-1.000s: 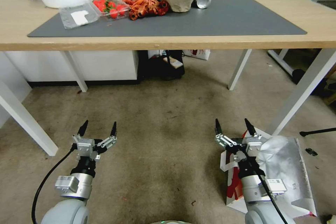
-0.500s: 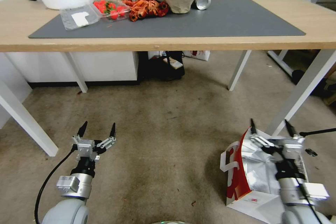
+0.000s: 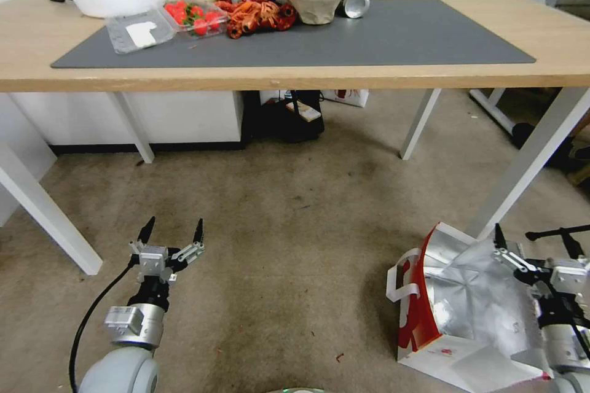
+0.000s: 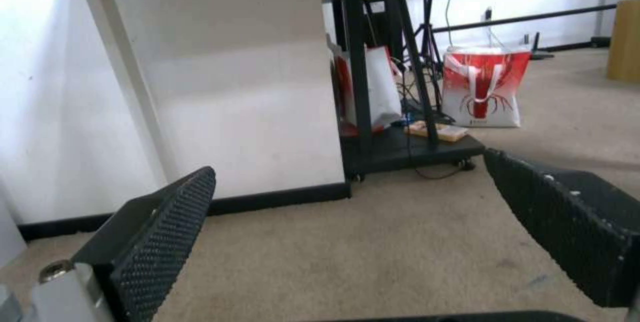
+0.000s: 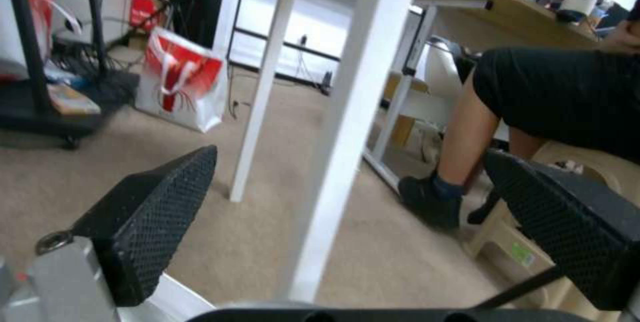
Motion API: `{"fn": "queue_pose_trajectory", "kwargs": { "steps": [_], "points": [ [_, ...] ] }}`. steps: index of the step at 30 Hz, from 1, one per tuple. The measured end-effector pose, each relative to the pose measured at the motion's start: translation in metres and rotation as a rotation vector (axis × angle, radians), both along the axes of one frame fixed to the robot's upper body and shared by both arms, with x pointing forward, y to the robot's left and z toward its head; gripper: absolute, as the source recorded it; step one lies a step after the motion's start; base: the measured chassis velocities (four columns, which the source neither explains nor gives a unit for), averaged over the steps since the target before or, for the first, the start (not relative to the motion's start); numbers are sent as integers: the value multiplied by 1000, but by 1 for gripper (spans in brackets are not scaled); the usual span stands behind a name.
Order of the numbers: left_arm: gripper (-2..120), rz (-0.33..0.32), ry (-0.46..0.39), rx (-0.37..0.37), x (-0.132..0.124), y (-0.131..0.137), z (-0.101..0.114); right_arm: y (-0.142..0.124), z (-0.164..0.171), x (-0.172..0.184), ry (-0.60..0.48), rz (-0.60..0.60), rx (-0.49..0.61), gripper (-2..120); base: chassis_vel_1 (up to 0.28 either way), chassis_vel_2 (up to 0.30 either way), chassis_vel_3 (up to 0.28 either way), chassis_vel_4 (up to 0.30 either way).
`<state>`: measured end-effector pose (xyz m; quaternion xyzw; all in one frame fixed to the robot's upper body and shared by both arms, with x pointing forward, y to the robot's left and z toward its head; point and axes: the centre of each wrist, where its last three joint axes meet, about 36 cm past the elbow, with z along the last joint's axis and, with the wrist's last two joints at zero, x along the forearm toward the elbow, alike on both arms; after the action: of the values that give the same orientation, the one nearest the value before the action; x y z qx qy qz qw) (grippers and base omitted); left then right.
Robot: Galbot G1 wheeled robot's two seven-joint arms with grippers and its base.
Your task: Pick up the food delivery bag from the floor and place it on the table.
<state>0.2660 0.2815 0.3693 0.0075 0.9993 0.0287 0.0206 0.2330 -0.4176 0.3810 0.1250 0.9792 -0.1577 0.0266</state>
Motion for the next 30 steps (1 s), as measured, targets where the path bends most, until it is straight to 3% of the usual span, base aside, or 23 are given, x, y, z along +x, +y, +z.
{"fn": "queue_pose_trajectory", "kwargs": {
  "steps": [12,30],
  "points": [
    [100,2,11,-10,-2,-4,-7,-38,-31,5,91,-29,-57,100,0,0,0,0],
    [100,6,8,-8,-3,-8,-10,-57,-72,31,178,-52,25,100,0,0,0,0]
  ]
}}
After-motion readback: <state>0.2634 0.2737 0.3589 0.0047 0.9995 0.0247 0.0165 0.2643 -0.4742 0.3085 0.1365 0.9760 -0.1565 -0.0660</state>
